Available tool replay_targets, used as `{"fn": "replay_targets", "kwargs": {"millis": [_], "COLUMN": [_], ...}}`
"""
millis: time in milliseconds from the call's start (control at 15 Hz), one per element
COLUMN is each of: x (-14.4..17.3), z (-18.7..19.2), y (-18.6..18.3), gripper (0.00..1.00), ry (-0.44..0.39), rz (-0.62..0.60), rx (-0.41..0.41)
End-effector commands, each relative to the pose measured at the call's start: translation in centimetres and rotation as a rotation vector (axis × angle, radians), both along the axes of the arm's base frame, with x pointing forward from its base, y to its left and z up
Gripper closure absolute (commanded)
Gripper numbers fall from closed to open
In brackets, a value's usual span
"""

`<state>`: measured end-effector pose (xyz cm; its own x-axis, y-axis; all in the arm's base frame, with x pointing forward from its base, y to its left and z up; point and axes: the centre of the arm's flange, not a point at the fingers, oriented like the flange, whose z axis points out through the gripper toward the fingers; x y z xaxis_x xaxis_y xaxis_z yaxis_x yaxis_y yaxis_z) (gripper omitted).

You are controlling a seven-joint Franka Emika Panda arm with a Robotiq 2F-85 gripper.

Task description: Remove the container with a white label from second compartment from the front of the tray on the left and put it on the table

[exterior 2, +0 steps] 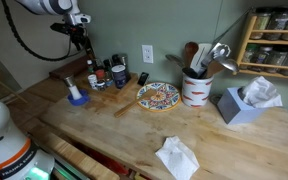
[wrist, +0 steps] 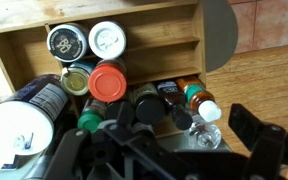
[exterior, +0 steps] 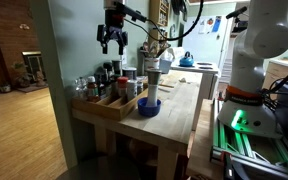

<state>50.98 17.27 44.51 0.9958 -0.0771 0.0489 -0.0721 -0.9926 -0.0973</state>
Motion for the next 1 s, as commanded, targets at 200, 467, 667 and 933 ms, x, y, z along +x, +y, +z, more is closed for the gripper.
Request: {"fn": "replay_targets", "kwargs": {"millis": [200, 467, 667, 933], "x": [2.1, 2.7, 2.6, 1.1], "z": [-2.4, -2.6, -2.8, -2.5], "y": [0.1, -1.8, -2.4, -1.2], "gripper": [0.00, 0.00, 0.00, 0.00], "ry": [0.021, -0.045, -0.065, -0.084], "rz": [-0.232, -0.445, -0.587, -0.694], "rx": [0.012, -0.021, -0.095, -0.132]}}
